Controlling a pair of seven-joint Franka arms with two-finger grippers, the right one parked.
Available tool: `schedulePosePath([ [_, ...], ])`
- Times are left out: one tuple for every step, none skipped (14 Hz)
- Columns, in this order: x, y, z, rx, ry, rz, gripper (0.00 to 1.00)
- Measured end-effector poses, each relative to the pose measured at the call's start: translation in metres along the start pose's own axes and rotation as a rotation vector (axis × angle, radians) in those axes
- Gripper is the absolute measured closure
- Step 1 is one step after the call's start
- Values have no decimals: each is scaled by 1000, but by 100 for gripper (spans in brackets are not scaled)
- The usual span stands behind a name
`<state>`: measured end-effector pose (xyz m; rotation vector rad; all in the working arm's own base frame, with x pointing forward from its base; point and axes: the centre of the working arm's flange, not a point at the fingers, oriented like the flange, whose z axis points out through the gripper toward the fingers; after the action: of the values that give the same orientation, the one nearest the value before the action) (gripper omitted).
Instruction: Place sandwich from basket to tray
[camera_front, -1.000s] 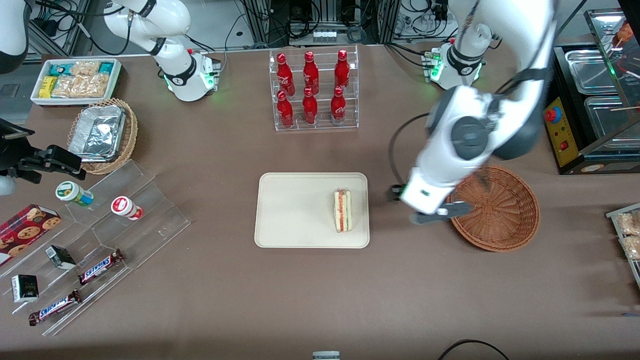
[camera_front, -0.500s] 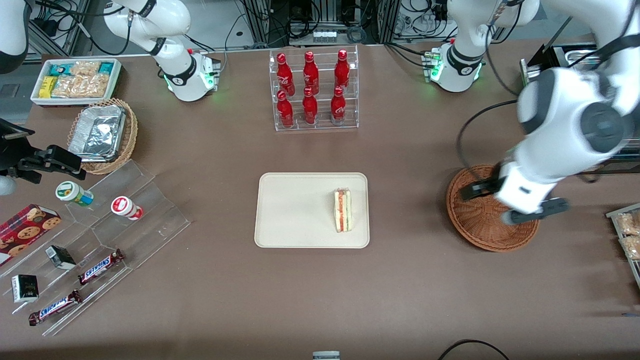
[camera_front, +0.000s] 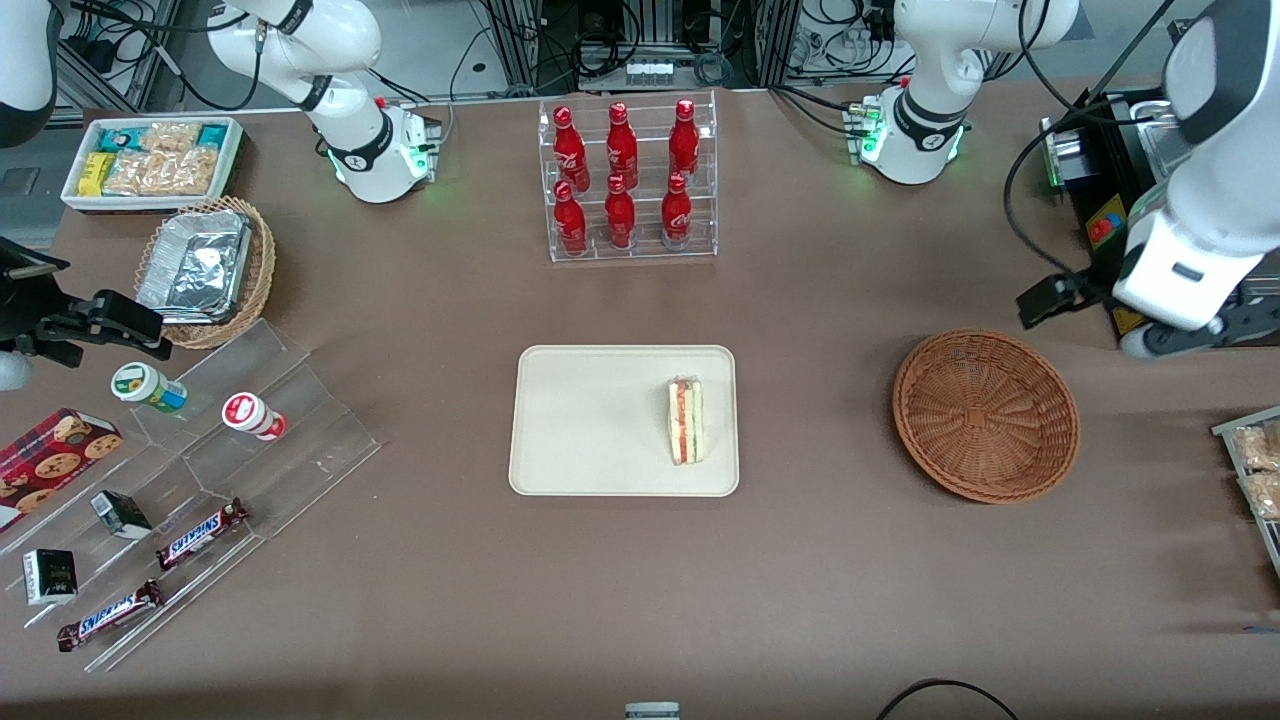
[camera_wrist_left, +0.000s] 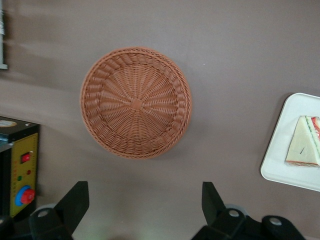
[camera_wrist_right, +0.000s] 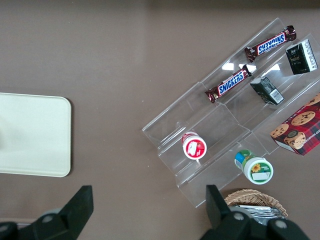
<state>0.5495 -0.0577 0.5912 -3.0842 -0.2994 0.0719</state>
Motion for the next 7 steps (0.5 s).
schedulePosePath([
  [-4, -6, -10, -6, 17, 27, 0],
  [-7, -13, -19, -11, 34, 56, 0],
  [-9, -20, -28, -17, 50, 80, 0],
  [-11, -25, -36, -26, 60, 94, 0],
  [-12, -30, -44, -37, 63, 99, 0],
  [-14, -32, -48, -42, 53, 102, 0],
  [-17, -33, -51, -41, 41, 105, 0],
])
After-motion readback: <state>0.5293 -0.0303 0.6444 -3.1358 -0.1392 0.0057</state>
